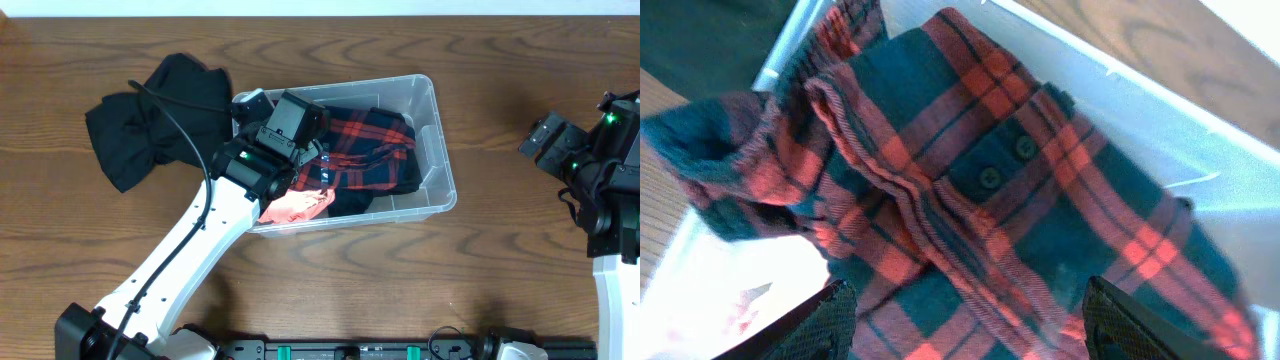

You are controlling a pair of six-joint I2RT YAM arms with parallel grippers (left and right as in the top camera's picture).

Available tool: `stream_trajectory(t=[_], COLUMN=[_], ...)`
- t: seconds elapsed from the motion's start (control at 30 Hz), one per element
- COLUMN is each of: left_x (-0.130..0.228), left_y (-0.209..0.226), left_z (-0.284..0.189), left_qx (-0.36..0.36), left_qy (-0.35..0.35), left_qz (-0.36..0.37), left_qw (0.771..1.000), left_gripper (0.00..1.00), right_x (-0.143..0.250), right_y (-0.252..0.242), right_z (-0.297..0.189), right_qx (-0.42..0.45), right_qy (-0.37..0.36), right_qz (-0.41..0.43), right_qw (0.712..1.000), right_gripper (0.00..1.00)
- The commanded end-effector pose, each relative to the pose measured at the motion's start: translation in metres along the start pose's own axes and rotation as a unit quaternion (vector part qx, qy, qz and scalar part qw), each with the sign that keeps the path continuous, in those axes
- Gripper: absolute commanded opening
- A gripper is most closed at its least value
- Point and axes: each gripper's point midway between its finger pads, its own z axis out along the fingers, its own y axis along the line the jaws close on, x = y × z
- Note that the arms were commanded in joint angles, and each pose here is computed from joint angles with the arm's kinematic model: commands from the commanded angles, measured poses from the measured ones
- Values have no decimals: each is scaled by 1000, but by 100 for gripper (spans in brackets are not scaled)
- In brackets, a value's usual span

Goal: Pack container
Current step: 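Lift the plaid shirt over and lower it into the bin, then release the plaid shirt and move left gripper to the black garment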

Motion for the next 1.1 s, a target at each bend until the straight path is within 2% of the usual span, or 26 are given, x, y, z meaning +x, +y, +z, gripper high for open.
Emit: stream_trajectory(t=[0.0, 0.07, 0.17, 0.27, 0.37, 0.5, 0.73, 0.87, 1.0, 1.07], left_x=[-15, -27, -42, -38, -25, -8, 36, 31, 11, -6], left_y=[10, 22, 24, 19, 28, 50, 53, 45, 28, 18], left_z=[-8, -10, -4, 16, 45, 81, 124, 116, 87, 62], left_qx=[-27, -62, -86, -88, -111, -150, -125, -112, -80, -56], left_qy=[-38, -73, -102, -81, -38, 13, 111, 103, 68, 39], left_qz=[51, 66, 130, 211, 247, 241, 240, 261, 264, 257], left_qw=[998, 993, 983, 970, 962, 959, 956, 953, 959, 964], left_gripper=[72, 69, 47, 38, 34, 33, 32, 32, 33, 41], right_x=[-1, -1, -1, -1, -1, -1, -1, -1, -1, -1], right_y=[-1, -1, -1, -1, -1, -1, -1, -1, -1, -1], right_z=[0, 0, 0, 0, 0, 0, 0, 0, 0, 0], right_qx=[0, 0, 0, 0, 0, 0, 0, 0, 0, 0], right_qy=[-1, -1, -1, -1, -1, -1, -1, -1, -1, -1], right_qz=[-3, -3, -3, -3, -3, -3, -3, -3, -3, -3], right_qw=[1000, 1000, 1000, 1000, 1000, 1000, 1000, 1000, 1000, 1000], right_gripper=[99, 99, 99, 99, 99, 99, 99, 99, 99, 99])
